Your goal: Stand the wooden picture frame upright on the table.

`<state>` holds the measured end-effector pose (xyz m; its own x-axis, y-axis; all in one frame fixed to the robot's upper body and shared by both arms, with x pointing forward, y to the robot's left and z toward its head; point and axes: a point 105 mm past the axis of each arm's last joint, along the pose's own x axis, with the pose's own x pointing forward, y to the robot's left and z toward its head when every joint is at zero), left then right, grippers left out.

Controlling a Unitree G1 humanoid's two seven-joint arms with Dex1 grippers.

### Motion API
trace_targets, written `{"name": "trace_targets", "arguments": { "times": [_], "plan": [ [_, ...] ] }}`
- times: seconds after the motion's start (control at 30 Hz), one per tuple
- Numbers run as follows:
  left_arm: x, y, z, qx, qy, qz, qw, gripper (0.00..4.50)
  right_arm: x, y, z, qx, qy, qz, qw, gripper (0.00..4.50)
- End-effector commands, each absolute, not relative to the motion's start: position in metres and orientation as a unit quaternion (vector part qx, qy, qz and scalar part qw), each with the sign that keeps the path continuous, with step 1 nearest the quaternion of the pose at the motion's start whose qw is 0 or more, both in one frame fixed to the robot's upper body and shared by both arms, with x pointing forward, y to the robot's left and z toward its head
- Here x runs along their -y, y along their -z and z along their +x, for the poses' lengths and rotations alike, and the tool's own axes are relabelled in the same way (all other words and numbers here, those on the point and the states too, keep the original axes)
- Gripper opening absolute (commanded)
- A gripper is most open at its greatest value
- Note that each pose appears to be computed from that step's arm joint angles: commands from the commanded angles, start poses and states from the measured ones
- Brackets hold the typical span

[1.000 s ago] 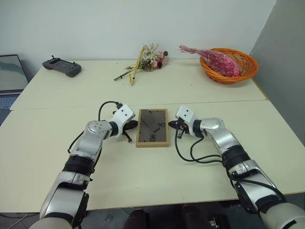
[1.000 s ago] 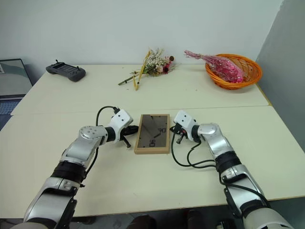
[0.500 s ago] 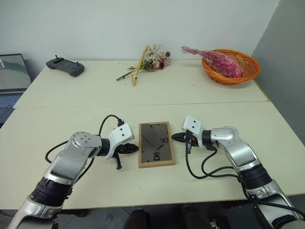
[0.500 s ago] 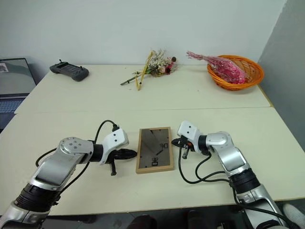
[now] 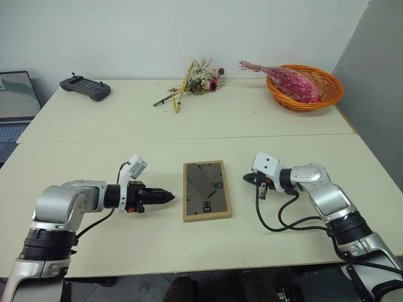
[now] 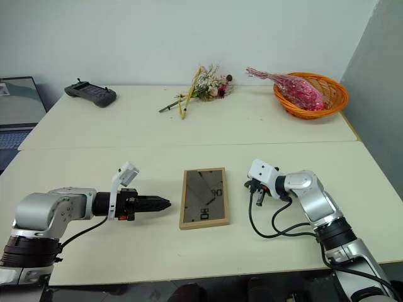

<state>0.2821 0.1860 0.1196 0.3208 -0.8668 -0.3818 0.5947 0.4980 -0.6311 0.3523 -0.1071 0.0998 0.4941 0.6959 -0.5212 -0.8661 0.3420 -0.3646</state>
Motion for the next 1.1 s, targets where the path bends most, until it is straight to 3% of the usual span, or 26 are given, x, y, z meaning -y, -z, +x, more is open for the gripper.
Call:
{"name": "trace_targets", "arguments": {
  "times": [0.03,0.23,0.4,0.6,0.83,1.1],
  "plan": [
    [-0.186,-0.123,0.278,-0.366,0.451,-0.248,0.775,2.23,0.104,-0.114,0.351,-0.115,-0.485,-0.300,0.813,0.00],
    [-0.180,-0.099,0.272,-0.401,0.425,-0.316,0.748,3.61,0.090,-0.110,0.334,-0.120,-0.510,-0.274,0.806,0.00],
    [-0.175,-0.078,0.273,-0.411,0.411,-0.321,0.747,4.48,0.075,-0.106,0.326,-0.118,-0.518,-0.264,0.805,0.00],
    [-0.160,-0.062,0.284,-0.419,0.408,-0.331,0.740,4.48,0.058,-0.104,0.327,-0.114,-0.521,-0.255,0.807,0.00],
    [-0.132,-0.089,0.269,-0.402,0.498,-0.343,0.688,4.48,0.045,-0.109,0.331,-0.106,-0.515,-0.236,0.817,0.00],
    [-0.134,-0.087,0.275,-0.390,0.477,-0.342,0.709,4.48,0.045,-0.109,0.332,-0.108,-0.508,-0.229,0.823,0.00]
  ]
}}
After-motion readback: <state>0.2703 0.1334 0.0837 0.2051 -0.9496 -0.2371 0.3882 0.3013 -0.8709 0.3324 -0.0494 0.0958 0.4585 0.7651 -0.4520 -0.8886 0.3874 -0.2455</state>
